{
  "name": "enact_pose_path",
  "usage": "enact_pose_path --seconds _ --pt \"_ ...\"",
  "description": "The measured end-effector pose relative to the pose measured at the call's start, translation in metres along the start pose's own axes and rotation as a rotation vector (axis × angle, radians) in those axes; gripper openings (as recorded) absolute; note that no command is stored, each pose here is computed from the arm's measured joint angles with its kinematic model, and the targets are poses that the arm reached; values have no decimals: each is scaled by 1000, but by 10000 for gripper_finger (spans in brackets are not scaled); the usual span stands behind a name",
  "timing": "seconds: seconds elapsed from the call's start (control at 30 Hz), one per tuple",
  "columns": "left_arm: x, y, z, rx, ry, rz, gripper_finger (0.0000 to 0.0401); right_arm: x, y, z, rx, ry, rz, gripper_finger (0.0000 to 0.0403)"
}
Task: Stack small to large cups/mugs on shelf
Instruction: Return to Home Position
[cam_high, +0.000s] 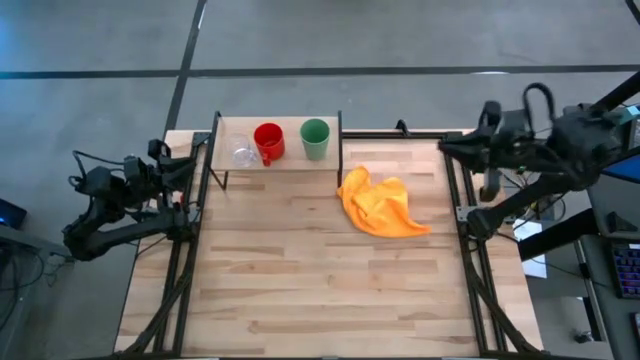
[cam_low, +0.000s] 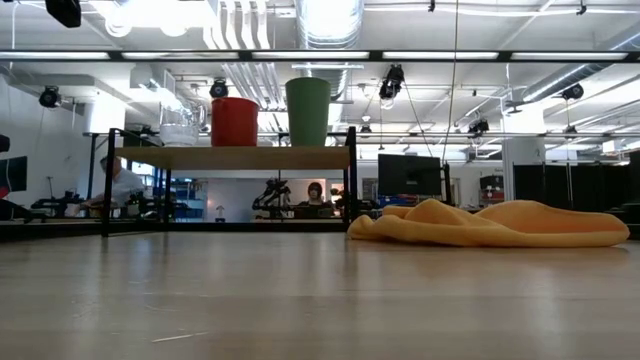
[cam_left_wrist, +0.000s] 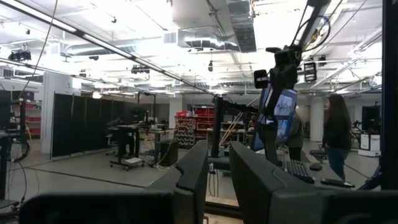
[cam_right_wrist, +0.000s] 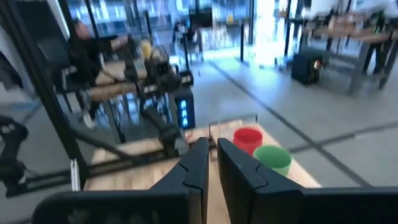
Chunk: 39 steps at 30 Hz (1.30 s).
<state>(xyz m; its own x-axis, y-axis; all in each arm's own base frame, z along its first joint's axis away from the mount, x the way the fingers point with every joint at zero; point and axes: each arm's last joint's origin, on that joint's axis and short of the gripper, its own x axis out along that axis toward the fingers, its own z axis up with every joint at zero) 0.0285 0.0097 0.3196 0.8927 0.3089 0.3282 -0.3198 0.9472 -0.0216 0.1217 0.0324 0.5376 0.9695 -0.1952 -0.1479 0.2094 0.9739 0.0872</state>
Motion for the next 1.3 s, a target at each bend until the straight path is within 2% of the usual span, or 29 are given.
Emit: enact_pose_path --seconds 0.1,0.23,0.43,0.63,0.77,0.93,1.1,1.3 --pt "0 0 0 -3 1 3 54 -9 -9 -14 11 -71 13 28" --pt "0 0 0 -4 2 3 54 -7 -12 -42 41 -105 33 28" --pt "0 0 -1 -4 4 3 54 24 -1 -94 46 -160 47 28" --pt "0 0 -1 -4 4 4 54 54 14 -137 11 -310 162 28" --pt "0 0 -1 -10 5 4 54 66 10 -167 16 -278 136 28" --pt "0 0 -1 -10 5 4 54 66 -7 -199 154 -242 117 28" --pt "0 0 -1 -10 5 4 54 59 -16 -204 177 -355 212 28" --pt "0 0 -1 -11 5 3 54 70 -26 -209 98 -345 114 28"
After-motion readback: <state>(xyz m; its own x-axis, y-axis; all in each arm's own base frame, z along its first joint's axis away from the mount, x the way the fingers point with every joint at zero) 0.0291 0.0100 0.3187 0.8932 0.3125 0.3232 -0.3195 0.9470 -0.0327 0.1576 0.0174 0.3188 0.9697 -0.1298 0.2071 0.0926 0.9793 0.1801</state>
